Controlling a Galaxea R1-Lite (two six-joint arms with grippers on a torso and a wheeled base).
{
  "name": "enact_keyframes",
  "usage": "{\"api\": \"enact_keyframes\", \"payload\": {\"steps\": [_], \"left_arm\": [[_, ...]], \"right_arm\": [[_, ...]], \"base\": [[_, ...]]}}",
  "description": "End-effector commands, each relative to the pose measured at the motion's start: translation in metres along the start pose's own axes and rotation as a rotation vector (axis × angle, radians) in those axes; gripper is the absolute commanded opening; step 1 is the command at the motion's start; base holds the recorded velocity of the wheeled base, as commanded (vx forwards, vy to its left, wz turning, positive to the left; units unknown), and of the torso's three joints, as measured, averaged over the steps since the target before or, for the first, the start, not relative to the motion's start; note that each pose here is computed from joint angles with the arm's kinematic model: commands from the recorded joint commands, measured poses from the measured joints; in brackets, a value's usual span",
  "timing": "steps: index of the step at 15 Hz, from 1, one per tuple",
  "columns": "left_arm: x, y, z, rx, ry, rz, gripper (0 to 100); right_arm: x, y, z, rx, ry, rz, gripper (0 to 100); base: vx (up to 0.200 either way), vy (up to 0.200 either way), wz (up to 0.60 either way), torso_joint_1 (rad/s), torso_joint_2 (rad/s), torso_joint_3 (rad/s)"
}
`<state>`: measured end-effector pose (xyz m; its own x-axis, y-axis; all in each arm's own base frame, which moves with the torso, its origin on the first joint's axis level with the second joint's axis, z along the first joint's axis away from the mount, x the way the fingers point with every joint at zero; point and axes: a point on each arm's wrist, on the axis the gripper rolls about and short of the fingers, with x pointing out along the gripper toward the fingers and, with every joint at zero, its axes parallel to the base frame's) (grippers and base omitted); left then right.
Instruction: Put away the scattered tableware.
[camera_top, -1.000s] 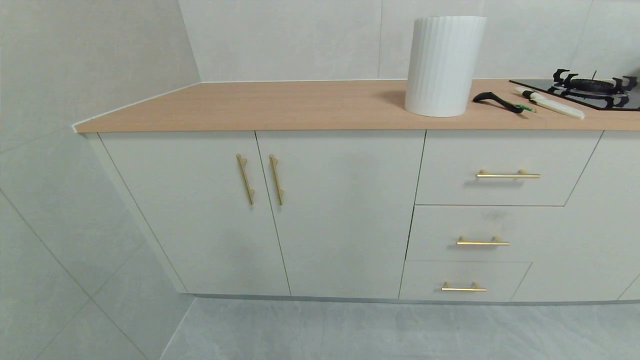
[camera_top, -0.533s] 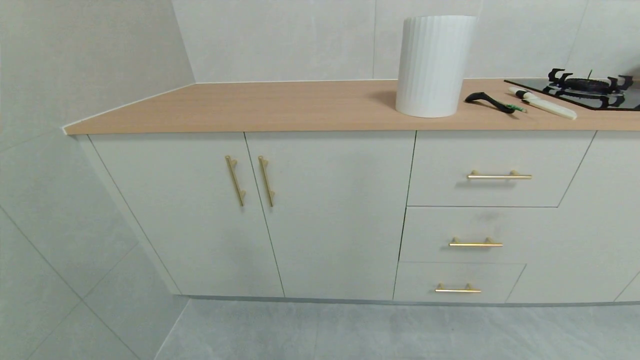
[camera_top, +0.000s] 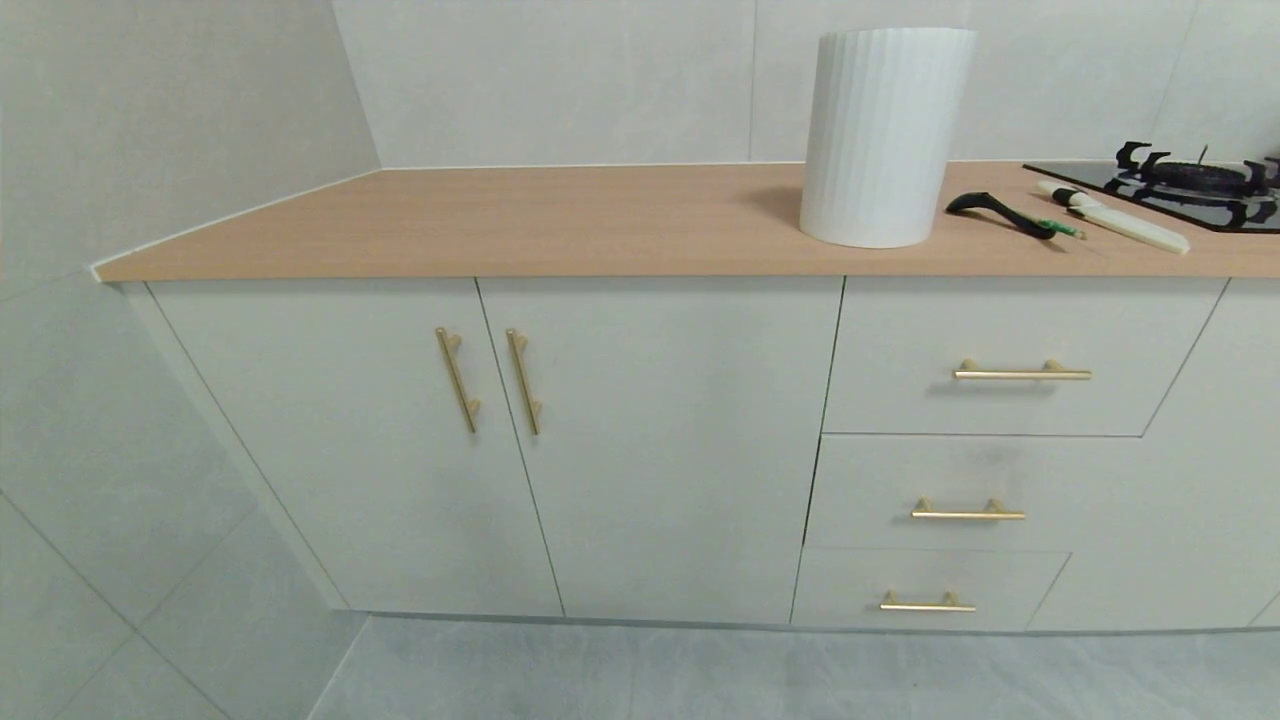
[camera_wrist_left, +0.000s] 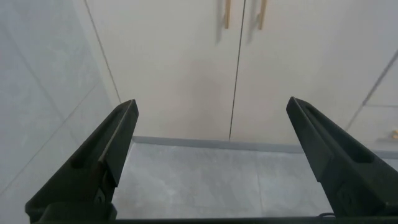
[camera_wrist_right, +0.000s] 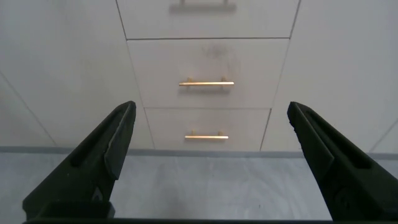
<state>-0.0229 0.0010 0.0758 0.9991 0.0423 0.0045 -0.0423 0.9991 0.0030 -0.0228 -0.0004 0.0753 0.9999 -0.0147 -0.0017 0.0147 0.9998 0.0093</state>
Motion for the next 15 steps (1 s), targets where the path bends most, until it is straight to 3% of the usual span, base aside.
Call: {"api": "enact_keyframes", "payload": {"steps": [1,3,15], "left_arm": [[0.0001,0.0,0.0,0.0,0.001,0.001,100],[0.0001,0.0,0.0,0.0,0.001,0.001,100],[0.0001,0.0,0.0,-0.012,0.001,0.002,100]], "right_arm": [[0.0001,0.0,0.0001,0.0,0.001,0.001,100],[0.0001,0.0,0.0001,0.0,0.001,0.001,100],[0.0001,0.0001,0.0001,-0.003,0.001,0.001,100]], "base": [[0.2,0.0,0.0,0.007,0.0,0.007],[0.2,0.0,0.0,0.0,0.0,0.002],[0.0,0.0,0.0,0.0,0.0,0.0]]}}
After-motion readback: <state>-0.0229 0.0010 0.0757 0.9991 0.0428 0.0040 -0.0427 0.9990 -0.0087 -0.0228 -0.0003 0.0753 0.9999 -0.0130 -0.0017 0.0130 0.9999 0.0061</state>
